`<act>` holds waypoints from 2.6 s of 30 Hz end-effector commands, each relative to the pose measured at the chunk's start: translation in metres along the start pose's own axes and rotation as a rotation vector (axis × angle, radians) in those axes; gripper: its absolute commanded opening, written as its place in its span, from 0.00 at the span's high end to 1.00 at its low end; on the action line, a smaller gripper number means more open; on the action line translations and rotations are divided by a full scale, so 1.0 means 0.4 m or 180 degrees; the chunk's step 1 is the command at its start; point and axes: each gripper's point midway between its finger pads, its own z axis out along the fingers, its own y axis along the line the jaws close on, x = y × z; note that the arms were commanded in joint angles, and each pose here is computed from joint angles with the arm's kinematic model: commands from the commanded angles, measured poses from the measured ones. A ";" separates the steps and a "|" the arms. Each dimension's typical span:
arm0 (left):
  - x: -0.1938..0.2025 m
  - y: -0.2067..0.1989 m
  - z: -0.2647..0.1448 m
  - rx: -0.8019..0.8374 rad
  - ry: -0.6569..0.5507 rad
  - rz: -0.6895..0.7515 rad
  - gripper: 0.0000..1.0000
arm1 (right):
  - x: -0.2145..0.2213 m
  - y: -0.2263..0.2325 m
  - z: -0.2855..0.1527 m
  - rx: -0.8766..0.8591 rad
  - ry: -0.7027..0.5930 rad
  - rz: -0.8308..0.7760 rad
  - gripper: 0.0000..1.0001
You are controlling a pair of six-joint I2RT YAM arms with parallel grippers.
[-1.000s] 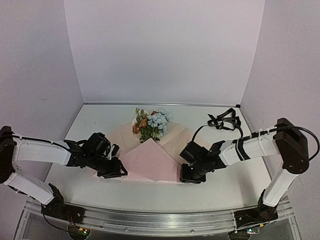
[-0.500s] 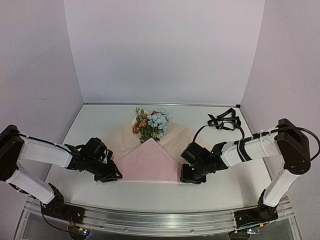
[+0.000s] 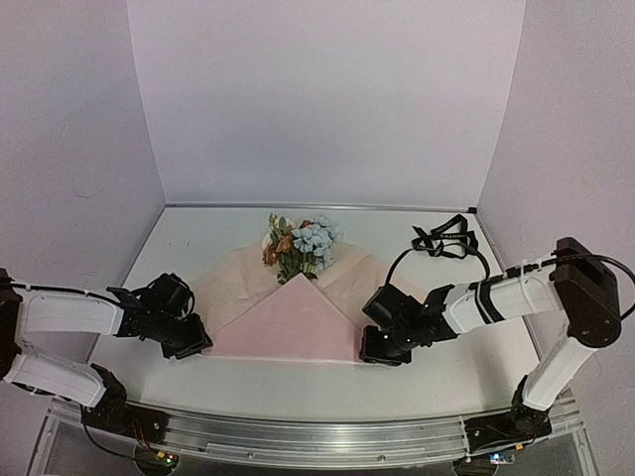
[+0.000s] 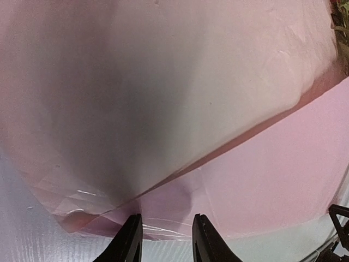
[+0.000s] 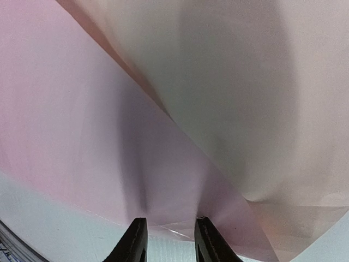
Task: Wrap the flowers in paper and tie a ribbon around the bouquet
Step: Press the fold line of the 1/4-folded wrapping paper, then pick up the one-fourth-folded wrapping paper from the center of the board.
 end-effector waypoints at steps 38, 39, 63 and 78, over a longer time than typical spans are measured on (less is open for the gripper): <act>0.263 -0.713 0.000 0.1831 0.0652 0.2849 0.77 | 0.036 -0.161 -0.048 0.0038 -0.0287 0.0888 0.51; 0.284 -0.723 0.003 0.1897 0.0717 0.2925 0.77 | 0.038 -0.165 -0.048 0.0042 -0.0290 0.0900 0.52; 0.381 -0.723 0.172 0.1701 0.1060 0.3442 0.79 | 0.105 -0.212 -0.034 0.0080 -0.0040 0.0875 0.53; 0.391 -0.709 0.178 0.1724 0.1147 0.3410 0.80 | 0.079 -0.201 -0.034 0.0091 -0.0157 0.0917 0.54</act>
